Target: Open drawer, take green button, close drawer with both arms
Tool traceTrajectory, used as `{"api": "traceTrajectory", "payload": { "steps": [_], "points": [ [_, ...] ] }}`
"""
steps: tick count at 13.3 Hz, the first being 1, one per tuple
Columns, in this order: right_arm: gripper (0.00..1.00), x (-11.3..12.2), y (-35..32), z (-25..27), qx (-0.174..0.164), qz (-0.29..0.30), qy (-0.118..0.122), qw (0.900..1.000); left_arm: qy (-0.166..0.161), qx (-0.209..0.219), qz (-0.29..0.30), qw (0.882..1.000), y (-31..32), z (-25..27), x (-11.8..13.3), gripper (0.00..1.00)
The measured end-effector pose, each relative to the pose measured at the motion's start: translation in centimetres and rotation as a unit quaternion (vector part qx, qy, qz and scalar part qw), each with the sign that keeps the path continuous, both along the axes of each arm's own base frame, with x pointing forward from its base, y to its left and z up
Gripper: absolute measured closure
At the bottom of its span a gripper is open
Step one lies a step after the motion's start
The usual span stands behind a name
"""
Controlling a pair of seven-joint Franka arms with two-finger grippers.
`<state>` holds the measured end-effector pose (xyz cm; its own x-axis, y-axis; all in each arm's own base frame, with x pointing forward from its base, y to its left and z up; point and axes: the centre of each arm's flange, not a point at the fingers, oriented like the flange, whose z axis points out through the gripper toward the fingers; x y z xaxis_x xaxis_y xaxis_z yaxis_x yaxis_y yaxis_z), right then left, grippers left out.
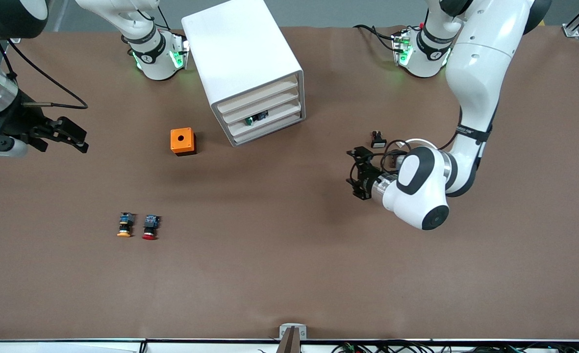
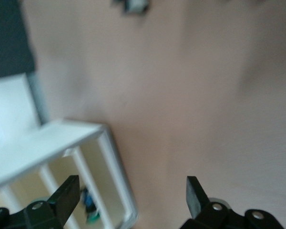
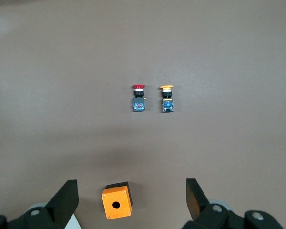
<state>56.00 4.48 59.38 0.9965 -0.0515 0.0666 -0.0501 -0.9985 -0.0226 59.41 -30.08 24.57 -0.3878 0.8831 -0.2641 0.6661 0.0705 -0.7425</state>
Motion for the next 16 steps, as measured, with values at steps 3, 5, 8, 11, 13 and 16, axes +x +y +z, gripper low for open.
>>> {"api": "traceTrajectory", "payload": {
  "steps": [3, 5, 8, 11, 13, 16],
  "points": [
    [0.00, 0.9, 2.1, -2.5, 0.000, 0.018, 0.021, 1.000, 0.095, -0.003, 0.080, 0.992, -2.1, -2.4, -0.9, 0.01],
    [0.00, 1.8, 2.8, -4.8, 0.000, 0.024, 0.039, 0.999, 0.142, 0.018, 0.095, 0.985, -4.5, -4.3, -2.5, 0.02],
    [0.00, 3.7, 3.2, -9.1, 0.001, 0.026, 0.058, 0.998, 0.226, 0.027, 0.138, 0.964, -6.9, -7.6, -4.2, 0.09],
    [0.00, 4.9, 3.1, -12.2, 0.001, 0.023, 0.074, 0.997, 0.264, 0.047, 0.124, 0.955, -9.5, -9.9, -6.9, 0.13],
    [0.00, 5.1, 2.8, -13.1, 0.001, 0.021, 0.080, 0.997, 0.270, 0.057, 0.104, 0.955, -11.9, -10.3, -9.0, 0.17],
    [0.00, 5.4, 3.4, -14.5, 0.001, -0.003, 0.091, 0.996, 0.273, 0.068, 0.077, 0.956, -14.7, -11.0, -11.7, 0.26]
  ]
}}
